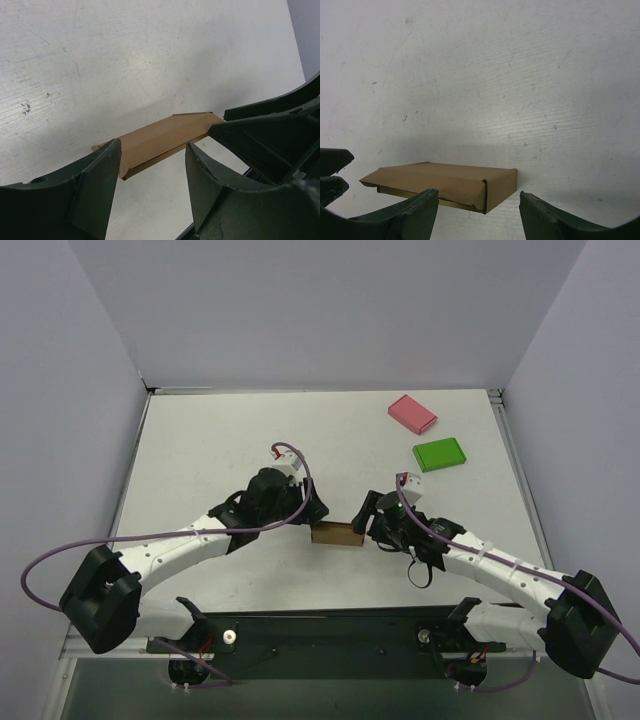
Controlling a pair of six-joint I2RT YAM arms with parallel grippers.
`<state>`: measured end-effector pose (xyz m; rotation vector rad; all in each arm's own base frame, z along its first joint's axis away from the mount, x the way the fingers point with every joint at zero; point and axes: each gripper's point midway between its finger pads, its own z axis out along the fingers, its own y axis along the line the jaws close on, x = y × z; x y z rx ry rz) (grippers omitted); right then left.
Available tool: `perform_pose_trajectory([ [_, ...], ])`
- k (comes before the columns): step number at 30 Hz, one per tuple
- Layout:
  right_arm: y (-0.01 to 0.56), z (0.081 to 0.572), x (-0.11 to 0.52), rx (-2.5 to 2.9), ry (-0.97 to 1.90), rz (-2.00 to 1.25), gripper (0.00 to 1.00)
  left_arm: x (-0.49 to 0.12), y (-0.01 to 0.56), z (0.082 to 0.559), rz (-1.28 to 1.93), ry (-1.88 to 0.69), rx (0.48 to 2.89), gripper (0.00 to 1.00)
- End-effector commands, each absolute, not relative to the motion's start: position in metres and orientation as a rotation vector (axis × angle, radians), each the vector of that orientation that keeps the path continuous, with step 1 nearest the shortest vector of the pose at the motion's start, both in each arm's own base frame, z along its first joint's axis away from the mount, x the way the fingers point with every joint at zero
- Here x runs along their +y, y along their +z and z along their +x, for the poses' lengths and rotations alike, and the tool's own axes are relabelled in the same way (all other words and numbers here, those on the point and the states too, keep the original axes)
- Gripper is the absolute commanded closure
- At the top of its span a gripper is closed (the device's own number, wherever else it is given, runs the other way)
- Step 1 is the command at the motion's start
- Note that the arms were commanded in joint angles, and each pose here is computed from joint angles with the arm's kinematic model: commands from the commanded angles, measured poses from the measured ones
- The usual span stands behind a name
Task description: Fold the paper box
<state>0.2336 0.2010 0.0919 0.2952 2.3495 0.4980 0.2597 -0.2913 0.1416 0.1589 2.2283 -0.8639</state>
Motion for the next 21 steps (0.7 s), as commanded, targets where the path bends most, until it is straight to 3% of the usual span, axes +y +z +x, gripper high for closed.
perform_pose_trajectory([
  [1, 0.086, 0.24, 0.197, 2.335, 0.469, 0.334, 0.36, -0.298, 0.148, 0.267, 0.138, -0.909, 2.178, 0.37],
  [18, 0.094, 0.236, 0.196, 2.315, 0.506, 0.337, 0.37, -0.278, 0.139, 0.269, 0.102, -0.801, 2.182, 0.4],
  [21, 0.102, 0.237, 0.199, 2.303, 0.533, 0.337, 0.34, -0.277, 0.145, 0.272, 0.086, -0.798, 2.161, 0.38],
])
